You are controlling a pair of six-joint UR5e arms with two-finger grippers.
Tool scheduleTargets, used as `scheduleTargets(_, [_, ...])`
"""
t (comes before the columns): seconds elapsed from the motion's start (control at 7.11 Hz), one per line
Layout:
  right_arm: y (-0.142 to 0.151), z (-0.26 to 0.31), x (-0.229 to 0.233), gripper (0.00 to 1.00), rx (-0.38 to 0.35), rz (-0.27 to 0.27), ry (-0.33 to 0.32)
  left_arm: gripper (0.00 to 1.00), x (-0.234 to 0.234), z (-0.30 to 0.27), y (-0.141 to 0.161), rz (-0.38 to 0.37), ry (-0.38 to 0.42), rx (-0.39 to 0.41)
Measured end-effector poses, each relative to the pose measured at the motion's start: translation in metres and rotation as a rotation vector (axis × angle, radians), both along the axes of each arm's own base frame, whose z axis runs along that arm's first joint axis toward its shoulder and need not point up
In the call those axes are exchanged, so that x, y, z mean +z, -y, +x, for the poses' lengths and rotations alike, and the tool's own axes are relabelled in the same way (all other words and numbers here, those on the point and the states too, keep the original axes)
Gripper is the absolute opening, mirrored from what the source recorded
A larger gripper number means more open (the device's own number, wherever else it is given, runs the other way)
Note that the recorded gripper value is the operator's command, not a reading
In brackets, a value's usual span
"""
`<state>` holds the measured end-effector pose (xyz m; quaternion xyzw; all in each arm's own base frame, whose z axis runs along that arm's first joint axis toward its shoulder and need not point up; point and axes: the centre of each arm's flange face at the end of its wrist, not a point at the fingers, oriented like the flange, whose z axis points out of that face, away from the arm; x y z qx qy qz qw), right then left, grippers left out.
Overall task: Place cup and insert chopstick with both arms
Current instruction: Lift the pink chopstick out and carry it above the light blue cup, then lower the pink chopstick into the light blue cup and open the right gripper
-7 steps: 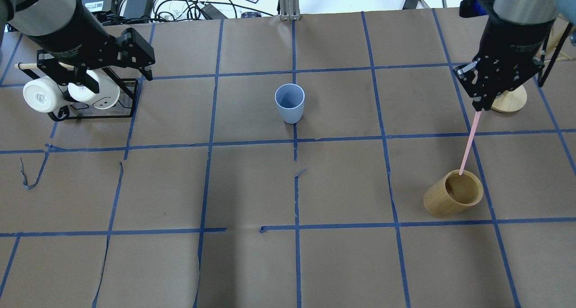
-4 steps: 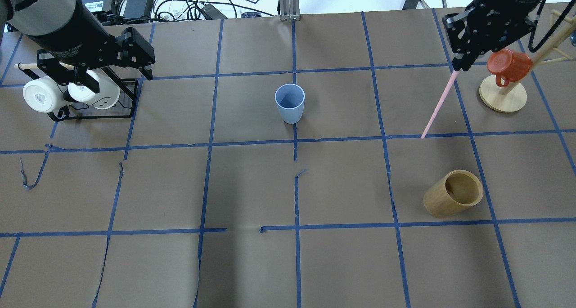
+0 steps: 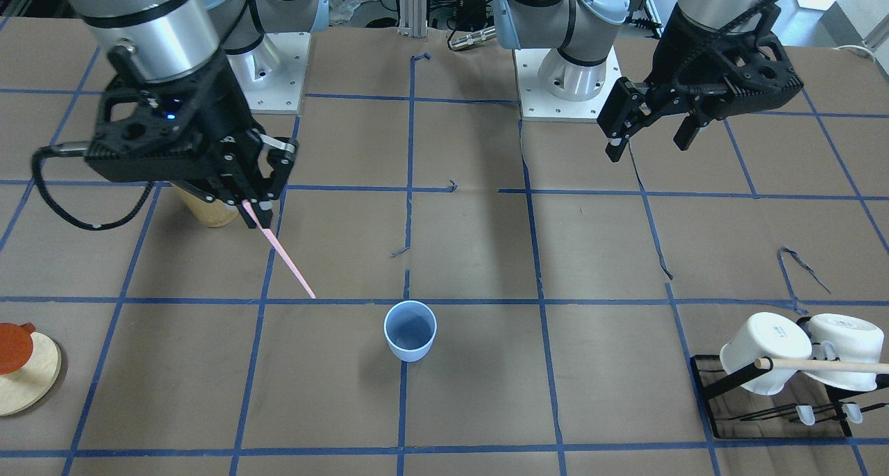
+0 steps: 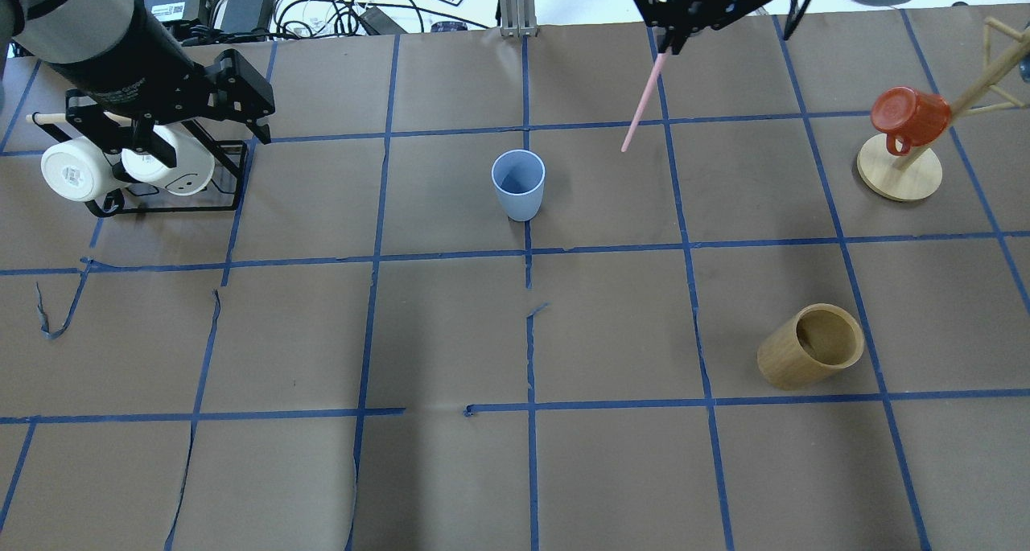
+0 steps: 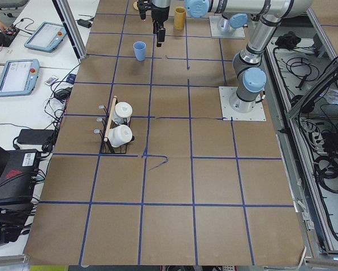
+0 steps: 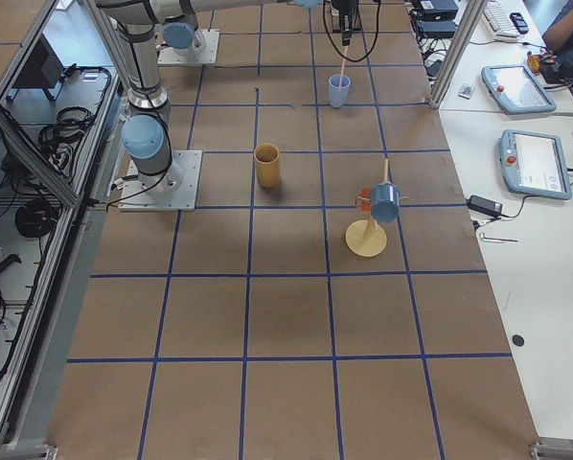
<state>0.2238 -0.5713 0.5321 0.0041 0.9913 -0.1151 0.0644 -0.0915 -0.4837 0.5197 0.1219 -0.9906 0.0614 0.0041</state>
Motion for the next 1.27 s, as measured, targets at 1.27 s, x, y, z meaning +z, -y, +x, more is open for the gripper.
scheduleTargets(1.27, [0.005,0.128,-0.068,0.00,0.033,-0.041,-0.064,1.00,-0.003,0.004,0.003,0.005,-0.002,0.008])
